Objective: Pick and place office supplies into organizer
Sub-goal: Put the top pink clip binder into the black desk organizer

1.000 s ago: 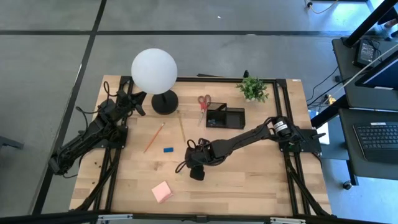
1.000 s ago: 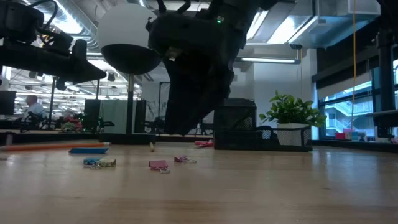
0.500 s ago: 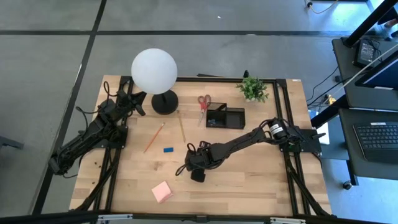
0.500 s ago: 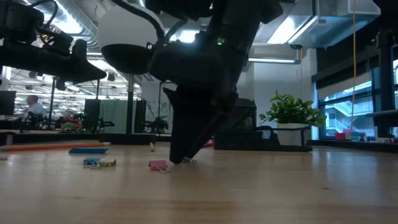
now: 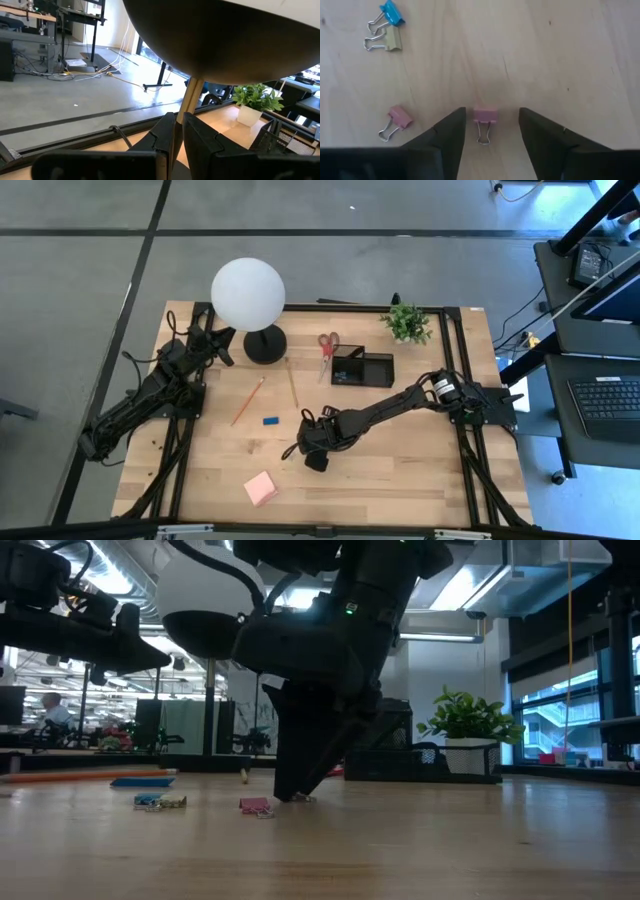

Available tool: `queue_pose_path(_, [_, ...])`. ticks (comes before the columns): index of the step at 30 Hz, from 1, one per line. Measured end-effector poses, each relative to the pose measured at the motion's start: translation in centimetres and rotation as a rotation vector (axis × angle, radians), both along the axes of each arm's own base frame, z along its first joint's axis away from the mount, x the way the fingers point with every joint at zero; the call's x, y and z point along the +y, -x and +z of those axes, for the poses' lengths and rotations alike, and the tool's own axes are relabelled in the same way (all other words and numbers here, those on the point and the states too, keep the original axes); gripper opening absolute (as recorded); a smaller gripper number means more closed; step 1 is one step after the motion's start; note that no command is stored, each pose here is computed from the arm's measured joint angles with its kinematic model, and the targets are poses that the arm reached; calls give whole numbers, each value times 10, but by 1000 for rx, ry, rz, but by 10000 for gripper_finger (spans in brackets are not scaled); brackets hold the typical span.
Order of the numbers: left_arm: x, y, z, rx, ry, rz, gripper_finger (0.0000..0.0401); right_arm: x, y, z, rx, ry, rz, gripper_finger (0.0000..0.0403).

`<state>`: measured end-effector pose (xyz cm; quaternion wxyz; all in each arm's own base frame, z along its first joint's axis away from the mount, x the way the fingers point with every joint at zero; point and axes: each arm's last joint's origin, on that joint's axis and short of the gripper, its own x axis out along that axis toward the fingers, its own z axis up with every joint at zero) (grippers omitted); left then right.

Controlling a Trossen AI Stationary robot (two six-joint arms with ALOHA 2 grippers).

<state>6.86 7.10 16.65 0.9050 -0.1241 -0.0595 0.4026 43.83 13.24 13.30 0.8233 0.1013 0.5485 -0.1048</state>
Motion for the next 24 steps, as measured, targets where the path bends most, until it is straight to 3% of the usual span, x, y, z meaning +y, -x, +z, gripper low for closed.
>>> queue_pose_path(24, [0,0,0,-1,1,0,33,0,0,-1,8,1,0,100])
